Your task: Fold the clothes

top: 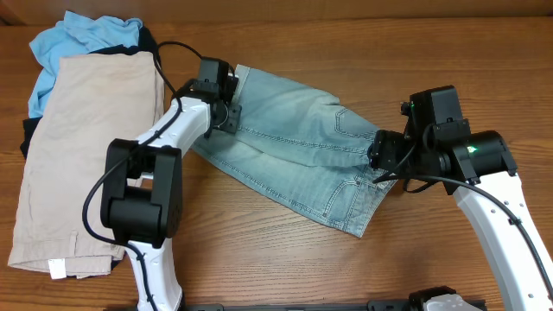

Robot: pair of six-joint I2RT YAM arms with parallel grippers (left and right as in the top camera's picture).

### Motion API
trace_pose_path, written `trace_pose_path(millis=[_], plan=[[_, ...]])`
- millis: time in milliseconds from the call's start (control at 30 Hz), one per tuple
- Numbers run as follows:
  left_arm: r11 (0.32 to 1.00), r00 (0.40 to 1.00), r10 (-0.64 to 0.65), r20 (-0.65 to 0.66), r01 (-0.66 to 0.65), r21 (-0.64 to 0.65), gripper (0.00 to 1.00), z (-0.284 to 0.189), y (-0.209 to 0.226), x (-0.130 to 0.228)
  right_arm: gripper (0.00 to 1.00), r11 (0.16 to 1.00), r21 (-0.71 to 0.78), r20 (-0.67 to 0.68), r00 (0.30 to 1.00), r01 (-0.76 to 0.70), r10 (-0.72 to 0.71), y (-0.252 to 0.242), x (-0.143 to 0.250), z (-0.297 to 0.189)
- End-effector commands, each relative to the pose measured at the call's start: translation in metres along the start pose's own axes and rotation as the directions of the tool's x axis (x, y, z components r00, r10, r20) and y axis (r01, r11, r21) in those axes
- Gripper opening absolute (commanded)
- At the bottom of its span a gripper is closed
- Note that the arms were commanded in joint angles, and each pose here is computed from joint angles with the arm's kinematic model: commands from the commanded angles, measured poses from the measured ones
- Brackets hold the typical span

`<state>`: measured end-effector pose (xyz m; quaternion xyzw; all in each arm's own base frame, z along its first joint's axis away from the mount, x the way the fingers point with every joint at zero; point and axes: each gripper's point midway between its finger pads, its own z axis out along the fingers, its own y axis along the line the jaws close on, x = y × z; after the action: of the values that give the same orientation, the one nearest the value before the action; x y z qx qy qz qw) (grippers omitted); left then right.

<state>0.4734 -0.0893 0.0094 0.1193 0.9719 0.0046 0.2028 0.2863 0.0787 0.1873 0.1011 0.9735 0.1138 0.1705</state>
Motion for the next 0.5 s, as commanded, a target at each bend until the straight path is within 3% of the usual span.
trace_pose_path(millis=[0,200,467], plan=[[1.0,0.999,0.016,-0.042,-0.016,0.008,0.05,0.01,0.0,0.013,0.69,1.0,0.004,0.017,1.0,0.0,0.0,0.0,-0.001,-0.002],[1.0,0.998,-0.019,-0.065,0.02,0.008,0.04,-0.027,0.003,-0.006,0.51,0.998,0.014,-0.004,0.999,-0.054,0.054,-0.002,0.004,-0.002],[0.994,0.996,-0.084,0.023,0.082,0.067,0.04,-0.116,-0.002,-0.075,0.49,0.998,0.033,-0.037,0.997,-0.06,0.061,-0.007,0.012,0.002]])
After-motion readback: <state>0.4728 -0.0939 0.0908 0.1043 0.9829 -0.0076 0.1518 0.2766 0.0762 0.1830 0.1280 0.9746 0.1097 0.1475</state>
